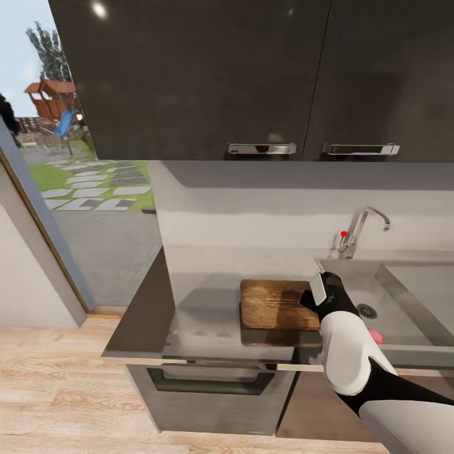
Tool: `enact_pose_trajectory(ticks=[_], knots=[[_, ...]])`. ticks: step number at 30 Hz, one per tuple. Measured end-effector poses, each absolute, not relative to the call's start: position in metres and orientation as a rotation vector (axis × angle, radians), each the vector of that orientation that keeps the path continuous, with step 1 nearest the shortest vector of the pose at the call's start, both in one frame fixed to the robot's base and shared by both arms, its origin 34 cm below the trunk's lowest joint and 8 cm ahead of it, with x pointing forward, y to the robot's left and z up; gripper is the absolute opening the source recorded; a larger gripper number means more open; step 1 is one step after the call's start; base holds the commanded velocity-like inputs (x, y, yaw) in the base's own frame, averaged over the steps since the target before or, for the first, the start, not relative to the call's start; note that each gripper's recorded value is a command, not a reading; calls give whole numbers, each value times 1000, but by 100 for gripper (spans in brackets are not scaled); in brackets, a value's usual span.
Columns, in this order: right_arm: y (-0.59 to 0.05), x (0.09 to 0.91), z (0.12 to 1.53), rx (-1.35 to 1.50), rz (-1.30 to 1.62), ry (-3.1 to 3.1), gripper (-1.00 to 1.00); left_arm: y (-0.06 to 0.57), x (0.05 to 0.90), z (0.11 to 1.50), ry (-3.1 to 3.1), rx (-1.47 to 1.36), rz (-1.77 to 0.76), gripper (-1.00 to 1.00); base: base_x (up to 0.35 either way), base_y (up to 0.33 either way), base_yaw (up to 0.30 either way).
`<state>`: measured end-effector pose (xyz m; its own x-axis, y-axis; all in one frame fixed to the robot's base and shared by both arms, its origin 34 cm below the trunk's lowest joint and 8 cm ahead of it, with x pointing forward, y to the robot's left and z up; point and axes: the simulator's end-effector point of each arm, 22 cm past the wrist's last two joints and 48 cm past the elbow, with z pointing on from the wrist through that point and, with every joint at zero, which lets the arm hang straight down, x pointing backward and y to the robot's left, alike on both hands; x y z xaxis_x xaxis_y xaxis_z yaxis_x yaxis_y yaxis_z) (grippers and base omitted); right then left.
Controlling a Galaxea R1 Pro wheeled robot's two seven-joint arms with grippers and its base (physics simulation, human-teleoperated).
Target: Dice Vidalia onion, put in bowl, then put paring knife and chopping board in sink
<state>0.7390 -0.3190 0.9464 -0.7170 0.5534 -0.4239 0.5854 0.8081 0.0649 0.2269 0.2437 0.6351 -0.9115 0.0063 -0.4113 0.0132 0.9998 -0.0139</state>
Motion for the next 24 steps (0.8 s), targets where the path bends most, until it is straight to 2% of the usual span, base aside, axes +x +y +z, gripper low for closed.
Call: enact_pose_trajectory(ticks=[24], knots=[[-320,737,939,850,-111,2574,-100,244,227,635,2717,14,-23,100,0,0,0]])
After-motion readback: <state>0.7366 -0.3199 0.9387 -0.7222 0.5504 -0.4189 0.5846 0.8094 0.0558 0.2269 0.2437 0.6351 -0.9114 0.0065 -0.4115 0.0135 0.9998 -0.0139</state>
